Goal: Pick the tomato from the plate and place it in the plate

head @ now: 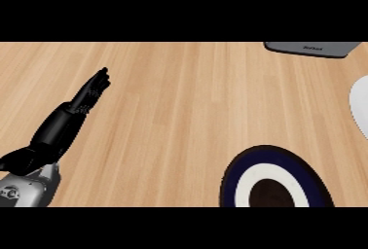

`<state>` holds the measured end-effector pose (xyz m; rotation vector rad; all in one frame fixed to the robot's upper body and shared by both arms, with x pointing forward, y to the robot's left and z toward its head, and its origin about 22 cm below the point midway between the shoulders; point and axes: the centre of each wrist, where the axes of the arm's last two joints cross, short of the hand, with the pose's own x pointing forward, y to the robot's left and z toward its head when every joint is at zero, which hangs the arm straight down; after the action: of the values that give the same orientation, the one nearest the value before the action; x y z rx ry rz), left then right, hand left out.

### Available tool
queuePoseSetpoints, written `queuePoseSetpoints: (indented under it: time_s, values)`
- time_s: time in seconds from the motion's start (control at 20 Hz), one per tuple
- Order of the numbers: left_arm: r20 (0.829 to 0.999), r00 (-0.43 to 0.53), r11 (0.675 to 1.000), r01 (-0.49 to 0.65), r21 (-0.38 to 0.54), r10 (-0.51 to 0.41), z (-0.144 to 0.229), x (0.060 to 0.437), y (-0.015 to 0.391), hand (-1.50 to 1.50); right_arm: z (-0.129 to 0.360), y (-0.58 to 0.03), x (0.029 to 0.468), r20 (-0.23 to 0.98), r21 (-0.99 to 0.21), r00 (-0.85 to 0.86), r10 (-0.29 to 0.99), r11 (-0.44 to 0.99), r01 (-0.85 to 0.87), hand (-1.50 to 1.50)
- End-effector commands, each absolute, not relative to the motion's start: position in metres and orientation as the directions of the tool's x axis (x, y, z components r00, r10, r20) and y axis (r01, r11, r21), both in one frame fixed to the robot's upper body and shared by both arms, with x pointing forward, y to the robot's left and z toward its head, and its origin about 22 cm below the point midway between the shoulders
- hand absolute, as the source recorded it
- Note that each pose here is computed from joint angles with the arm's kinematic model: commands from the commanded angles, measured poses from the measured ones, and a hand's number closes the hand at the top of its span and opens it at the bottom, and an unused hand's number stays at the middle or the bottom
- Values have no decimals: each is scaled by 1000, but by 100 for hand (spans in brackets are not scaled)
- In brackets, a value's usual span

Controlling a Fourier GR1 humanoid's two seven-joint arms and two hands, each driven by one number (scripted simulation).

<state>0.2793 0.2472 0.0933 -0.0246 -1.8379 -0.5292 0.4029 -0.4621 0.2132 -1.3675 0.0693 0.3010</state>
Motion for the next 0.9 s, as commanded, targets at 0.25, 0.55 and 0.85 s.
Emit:
queuePoseSetpoints:
  time_s: [0.25,0.55,0.85]
  values:
    - [897,-396,856,376,354,-197,103,284,221,0,255,-456,409,16,-997,927,-376,-81,-15,150]
    - [901,-388,859,376,348,-195,103,286,217,0,266,-471,399,84,-983,898,-431,-182,5,150]
    - [896,-395,861,363,357,-204,107,288,221,0,262,-484,389,139,-966,886,-442,-257,24,150]
